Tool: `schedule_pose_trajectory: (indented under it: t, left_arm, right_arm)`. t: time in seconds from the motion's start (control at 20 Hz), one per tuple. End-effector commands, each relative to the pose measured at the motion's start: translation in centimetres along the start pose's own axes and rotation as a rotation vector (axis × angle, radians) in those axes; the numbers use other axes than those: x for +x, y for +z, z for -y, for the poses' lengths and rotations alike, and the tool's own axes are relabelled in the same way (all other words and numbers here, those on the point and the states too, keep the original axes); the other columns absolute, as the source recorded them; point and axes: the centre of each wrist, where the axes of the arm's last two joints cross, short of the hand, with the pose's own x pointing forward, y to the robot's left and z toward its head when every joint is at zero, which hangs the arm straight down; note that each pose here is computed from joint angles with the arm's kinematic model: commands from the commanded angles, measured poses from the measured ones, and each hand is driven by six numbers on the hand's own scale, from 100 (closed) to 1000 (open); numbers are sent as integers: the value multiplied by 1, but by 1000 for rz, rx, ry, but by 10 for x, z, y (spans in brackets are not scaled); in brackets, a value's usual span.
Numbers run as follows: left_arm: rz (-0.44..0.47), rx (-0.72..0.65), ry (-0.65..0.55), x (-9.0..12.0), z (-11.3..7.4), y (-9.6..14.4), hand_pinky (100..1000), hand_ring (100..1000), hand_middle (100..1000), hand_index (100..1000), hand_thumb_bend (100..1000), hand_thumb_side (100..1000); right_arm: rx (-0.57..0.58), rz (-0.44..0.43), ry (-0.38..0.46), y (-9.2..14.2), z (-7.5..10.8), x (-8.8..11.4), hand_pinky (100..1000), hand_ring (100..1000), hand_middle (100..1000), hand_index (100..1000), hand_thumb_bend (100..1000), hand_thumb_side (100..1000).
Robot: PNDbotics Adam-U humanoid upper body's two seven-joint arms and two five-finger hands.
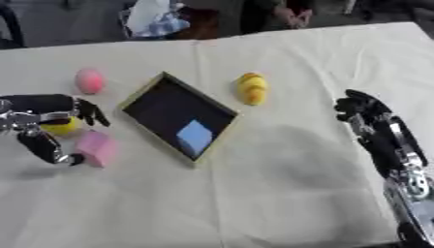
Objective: Pick up objects on the table and place them in the box.
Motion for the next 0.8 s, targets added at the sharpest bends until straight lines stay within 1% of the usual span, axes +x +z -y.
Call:
schedule_pose_trajectory:
  t: [0.05,0.25,0.4,0.45,0.55,0.7,0.8]
  left_arm:
    - [-20,3,-29,-4,-10,4,801,773,797,874,409,131]
    - [-23,-14,-31,-5,-7,1,799,763,787,864,400,133]
    - [-26,-34,-30,-7,-6,0,786,724,743,822,370,136]
    - [-27,-38,-29,-7,-5,0,786,724,743,822,370,136]
    - [-28,-24,-25,-8,-7,1,761,653,662,756,303,138]
    - [-30,10,-18,-8,-9,4,744,609,610,712,258,138]
    - [-26,24,-16,-7,-10,4,743,607,608,710,257,138]
  right_arm:
    - [9,19,8,-2,2,4,794,798,725,852,100,493]
    - [9,18,7,-2,2,4,794,798,725,852,100,493]
    - [9,18,6,-2,2,4,794,799,725,852,100,493]
    - [9,18,6,-2,2,4,794,799,725,852,100,493]
    - [8,17,6,-2,2,4,794,800,725,852,100,493]
    - [9,17,6,-2,2,4,794,801,725,852,100,493]
    - [8,18,6,-2,2,4,794,801,725,852,100,493]
